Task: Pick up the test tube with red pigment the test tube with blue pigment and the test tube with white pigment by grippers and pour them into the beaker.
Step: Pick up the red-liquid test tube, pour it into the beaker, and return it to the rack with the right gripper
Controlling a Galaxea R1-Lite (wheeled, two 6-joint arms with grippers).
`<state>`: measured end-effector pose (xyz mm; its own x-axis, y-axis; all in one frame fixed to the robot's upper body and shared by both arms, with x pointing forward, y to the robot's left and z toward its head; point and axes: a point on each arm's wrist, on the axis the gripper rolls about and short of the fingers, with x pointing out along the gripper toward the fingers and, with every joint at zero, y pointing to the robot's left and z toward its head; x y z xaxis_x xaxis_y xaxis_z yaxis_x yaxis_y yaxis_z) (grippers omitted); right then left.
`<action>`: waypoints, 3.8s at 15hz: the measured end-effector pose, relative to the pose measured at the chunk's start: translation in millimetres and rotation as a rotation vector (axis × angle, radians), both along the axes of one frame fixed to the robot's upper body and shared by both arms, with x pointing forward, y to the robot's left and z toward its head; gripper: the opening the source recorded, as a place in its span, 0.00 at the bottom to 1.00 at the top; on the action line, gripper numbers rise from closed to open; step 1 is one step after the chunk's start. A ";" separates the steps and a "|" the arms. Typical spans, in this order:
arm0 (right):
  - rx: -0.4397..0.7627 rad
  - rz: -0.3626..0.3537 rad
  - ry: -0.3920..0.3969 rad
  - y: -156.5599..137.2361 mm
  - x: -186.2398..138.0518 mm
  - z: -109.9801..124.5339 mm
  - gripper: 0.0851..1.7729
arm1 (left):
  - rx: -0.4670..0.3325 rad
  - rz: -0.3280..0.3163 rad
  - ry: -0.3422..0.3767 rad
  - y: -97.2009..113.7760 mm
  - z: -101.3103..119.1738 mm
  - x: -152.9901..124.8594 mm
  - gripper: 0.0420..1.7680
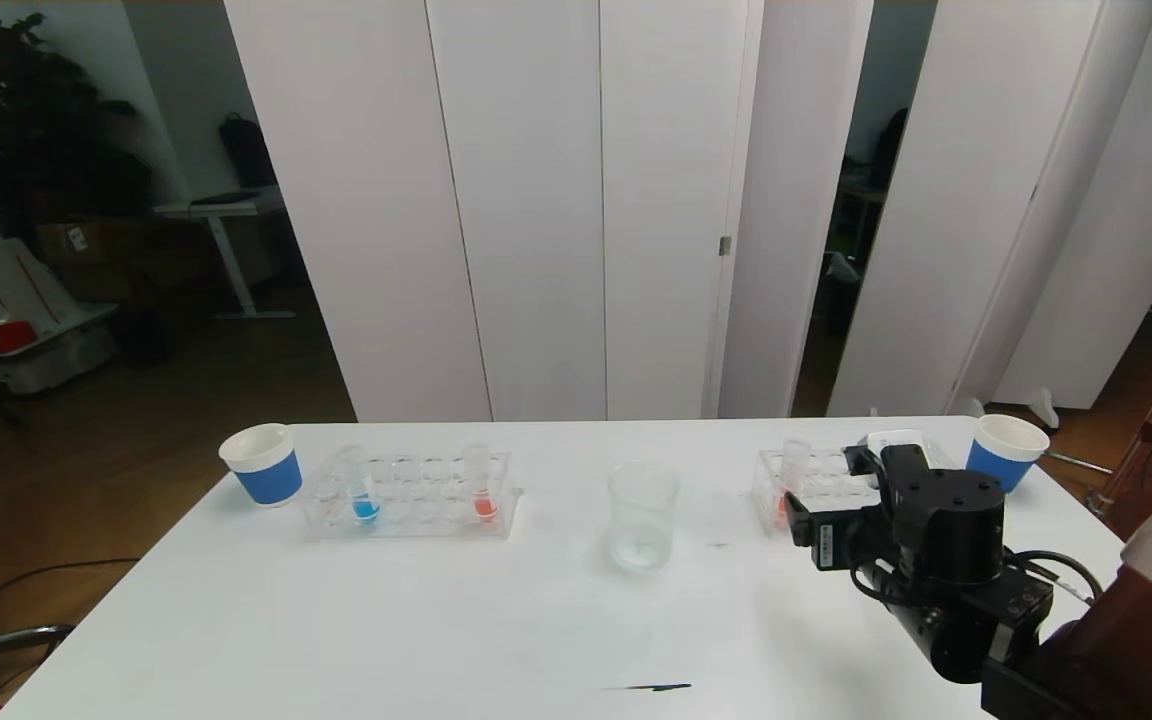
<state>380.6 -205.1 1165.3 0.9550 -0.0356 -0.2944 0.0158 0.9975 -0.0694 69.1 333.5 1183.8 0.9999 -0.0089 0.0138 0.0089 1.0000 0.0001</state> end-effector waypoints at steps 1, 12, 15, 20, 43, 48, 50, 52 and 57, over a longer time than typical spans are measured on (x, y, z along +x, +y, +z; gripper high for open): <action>-0.001 0.000 0.002 2.0 4.2 -2.8 0.99 | 0.000 0.000 0.000 0.0 0.0 0.0 0.99; -0.009 0.002 -0.053 22.3 63.2 -23.2 0.99 | 0.000 0.000 0.000 0.0 0.0 0.0 0.99; -0.005 0.009 -0.051 25.7 71.6 -28.9 0.99 | 0.000 0.000 -0.001 0.0 0.0 0.0 0.99; -0.023 0.006 -0.058 25.6 81.3 -28.1 0.99 | 0.000 0.000 0.000 0.0 0.0 0.0 0.99; -0.013 -0.007 -0.079 23.8 89.0 -25.1 0.29 | 0.000 0.000 0.000 0.0 0.0 0.0 0.99; 0.003 -0.012 -0.119 20.0 91.0 -8.4 0.29 | 0.000 0.000 0.000 0.0 0.0 0.0 0.99; 0.009 -0.014 -0.134 19.2 90.9 1.2 0.29 | 0.000 0.000 0.000 0.0 0.0 0.0 0.99; 0.004 -0.022 -0.125 18.9 93.1 14.0 0.29 | 0.000 0.000 -0.001 0.0 0.0 0.0 0.99; 0.018 -0.040 -0.156 20.2 111.8 67.9 0.29 | 0.000 0.000 -0.001 0.0 0.0 0.0 0.99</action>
